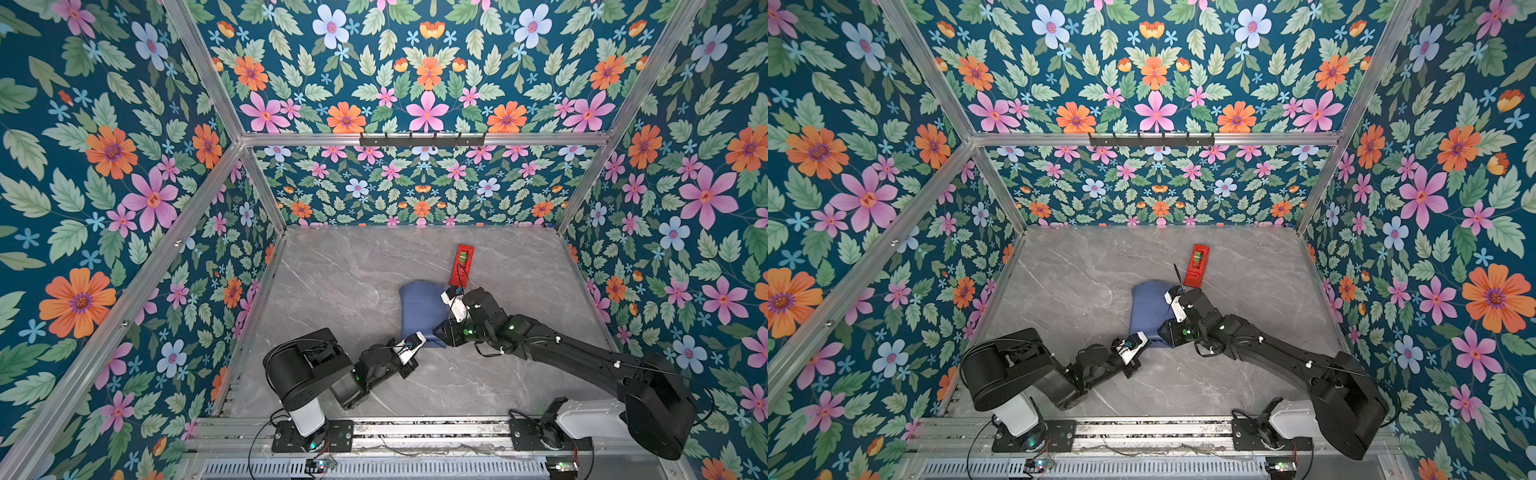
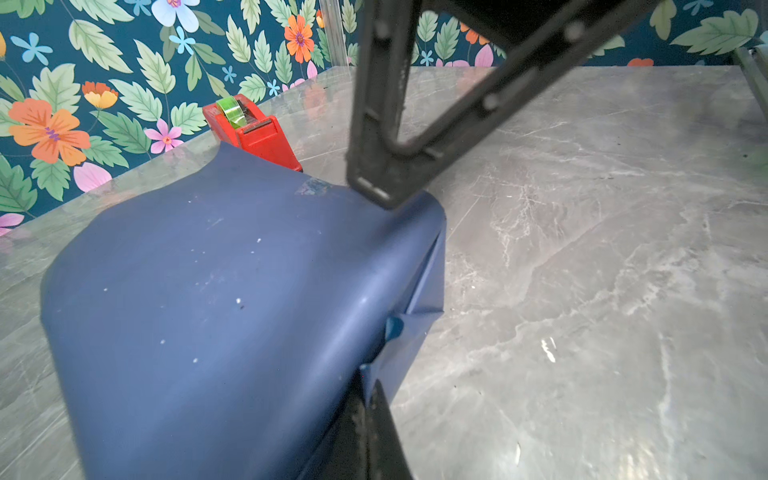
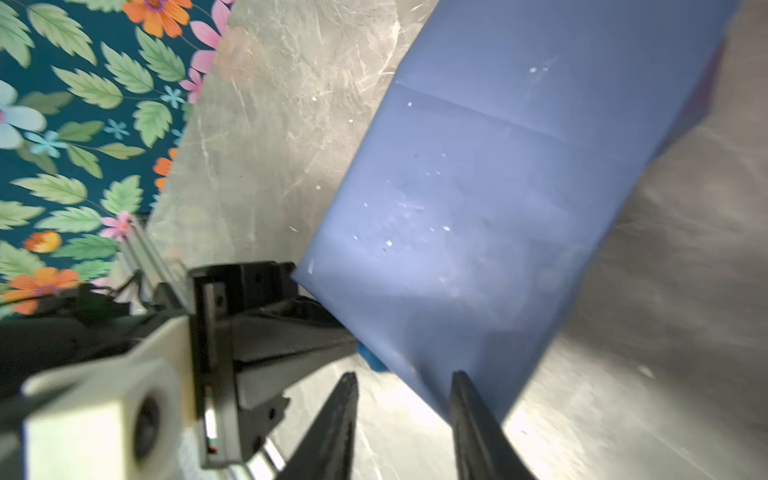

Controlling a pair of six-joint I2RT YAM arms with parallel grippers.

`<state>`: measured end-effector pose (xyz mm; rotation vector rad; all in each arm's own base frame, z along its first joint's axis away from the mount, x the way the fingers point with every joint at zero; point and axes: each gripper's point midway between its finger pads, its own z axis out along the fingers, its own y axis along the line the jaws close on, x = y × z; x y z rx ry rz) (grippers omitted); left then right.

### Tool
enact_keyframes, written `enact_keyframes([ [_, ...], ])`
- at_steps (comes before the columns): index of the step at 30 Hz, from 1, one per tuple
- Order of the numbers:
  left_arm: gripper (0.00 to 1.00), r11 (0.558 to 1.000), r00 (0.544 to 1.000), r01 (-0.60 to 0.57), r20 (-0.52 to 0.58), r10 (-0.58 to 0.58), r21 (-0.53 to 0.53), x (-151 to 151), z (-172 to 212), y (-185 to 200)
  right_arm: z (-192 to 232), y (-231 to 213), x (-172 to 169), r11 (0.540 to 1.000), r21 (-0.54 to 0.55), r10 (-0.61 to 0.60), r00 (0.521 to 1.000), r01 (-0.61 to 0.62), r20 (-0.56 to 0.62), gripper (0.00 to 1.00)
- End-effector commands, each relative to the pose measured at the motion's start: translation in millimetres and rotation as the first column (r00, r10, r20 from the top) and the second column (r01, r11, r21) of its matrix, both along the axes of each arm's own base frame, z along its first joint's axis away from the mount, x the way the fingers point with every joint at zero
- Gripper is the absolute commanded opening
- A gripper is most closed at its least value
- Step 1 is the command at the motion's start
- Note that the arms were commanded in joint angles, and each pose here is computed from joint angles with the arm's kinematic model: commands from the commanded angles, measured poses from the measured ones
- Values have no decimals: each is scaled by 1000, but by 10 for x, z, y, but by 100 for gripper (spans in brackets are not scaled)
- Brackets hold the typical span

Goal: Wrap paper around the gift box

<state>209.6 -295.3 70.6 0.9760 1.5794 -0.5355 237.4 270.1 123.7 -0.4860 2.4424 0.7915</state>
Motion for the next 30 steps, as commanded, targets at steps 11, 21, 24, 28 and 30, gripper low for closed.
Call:
enact_keyframes([
  [11, 0, 1000, 1000, 5, 9, -5, -27, -2, 50, -17, -614, -186, -75, 984, -175, 45, 983, -14, 175, 81],
  [21, 0, 1000, 1000, 11, 10, -11, -18, -10, 37, -19, -841, 2, -13, 988, -147, 77, 966, -42, 245, 83],
  [24, 0, 1000, 1000, 16, 7, -16, -14, -16, 28, -24, -882, -9, 14, 989, -146, 62, 963, -24, 262, 81],
  [28, 0, 1000, 1000, 27, 5, -27, -6, -27, 10, -41, -901, -43, 51, 991, -137, 32, 958, 8, 286, 79],
  [30, 0, 1000, 1000, 31, 5, -31, -5, -31, 7, -43, -893, -42, 71, 992, -121, 14, 956, 23, 294, 77],
])
